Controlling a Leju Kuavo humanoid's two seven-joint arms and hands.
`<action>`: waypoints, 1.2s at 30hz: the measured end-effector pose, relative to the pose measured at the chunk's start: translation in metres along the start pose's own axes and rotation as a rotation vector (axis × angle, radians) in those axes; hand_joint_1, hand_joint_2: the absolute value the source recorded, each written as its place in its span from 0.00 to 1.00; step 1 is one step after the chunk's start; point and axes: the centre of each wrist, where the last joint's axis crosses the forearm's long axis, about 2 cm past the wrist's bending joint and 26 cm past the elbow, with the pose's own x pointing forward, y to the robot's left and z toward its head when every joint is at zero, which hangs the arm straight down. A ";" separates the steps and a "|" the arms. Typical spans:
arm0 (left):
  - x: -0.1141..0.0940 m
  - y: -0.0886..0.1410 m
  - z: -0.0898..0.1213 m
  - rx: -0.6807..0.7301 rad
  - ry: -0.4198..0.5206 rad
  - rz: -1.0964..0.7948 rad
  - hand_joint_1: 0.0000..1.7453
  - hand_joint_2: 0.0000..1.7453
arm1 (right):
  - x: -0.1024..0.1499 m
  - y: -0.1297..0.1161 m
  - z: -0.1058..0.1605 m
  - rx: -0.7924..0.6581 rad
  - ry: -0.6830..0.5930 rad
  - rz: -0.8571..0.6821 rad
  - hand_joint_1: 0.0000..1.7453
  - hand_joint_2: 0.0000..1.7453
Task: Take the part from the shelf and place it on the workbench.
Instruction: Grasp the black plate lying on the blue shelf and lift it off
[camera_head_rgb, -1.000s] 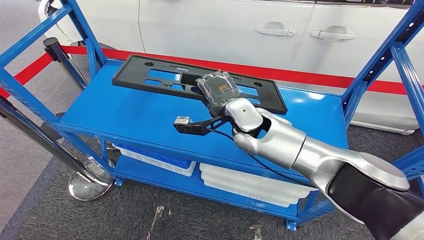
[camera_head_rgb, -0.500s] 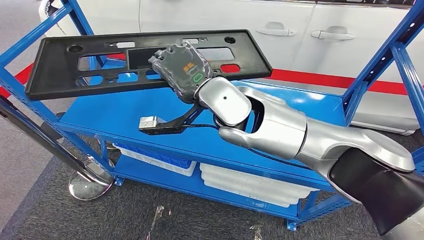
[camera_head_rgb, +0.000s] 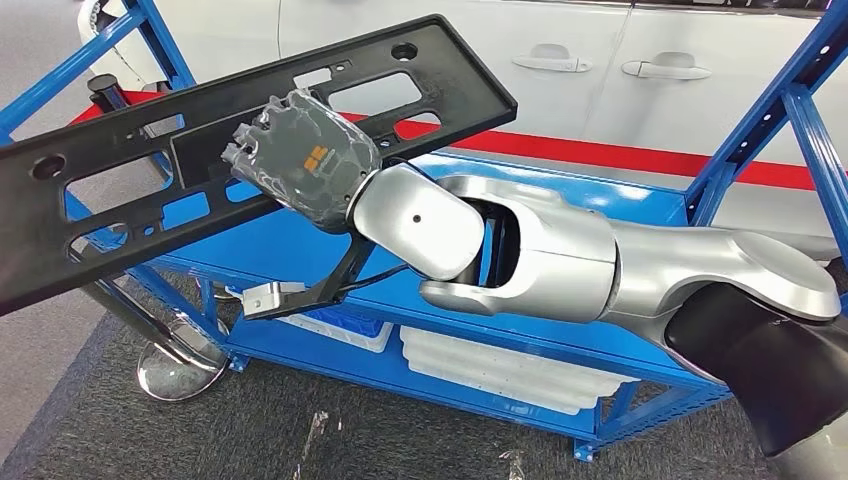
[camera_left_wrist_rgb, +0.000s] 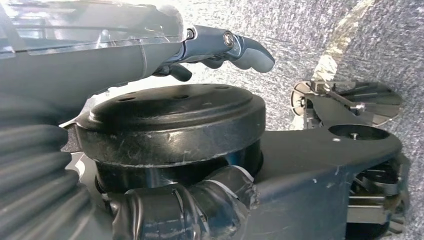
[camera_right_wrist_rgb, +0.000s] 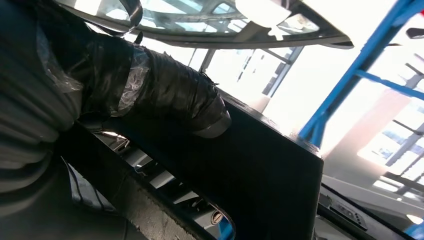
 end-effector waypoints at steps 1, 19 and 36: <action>0.000 0.000 0.000 0.000 -0.001 0.000 0.00 1.00 | 0.002 -0.001 0.000 0.001 -0.005 -0.006 1.00 1.00; 0.001 -0.001 0.000 -0.034 -0.033 -0.015 0.00 1.00 | 0.008 0.001 0.011 -0.006 0.001 -0.172 1.00 1.00; 0.001 -0.002 0.000 -0.018 -0.041 -0.055 0.00 1.00 | 0.001 0.006 0.030 -0.065 0.065 -0.149 1.00 1.00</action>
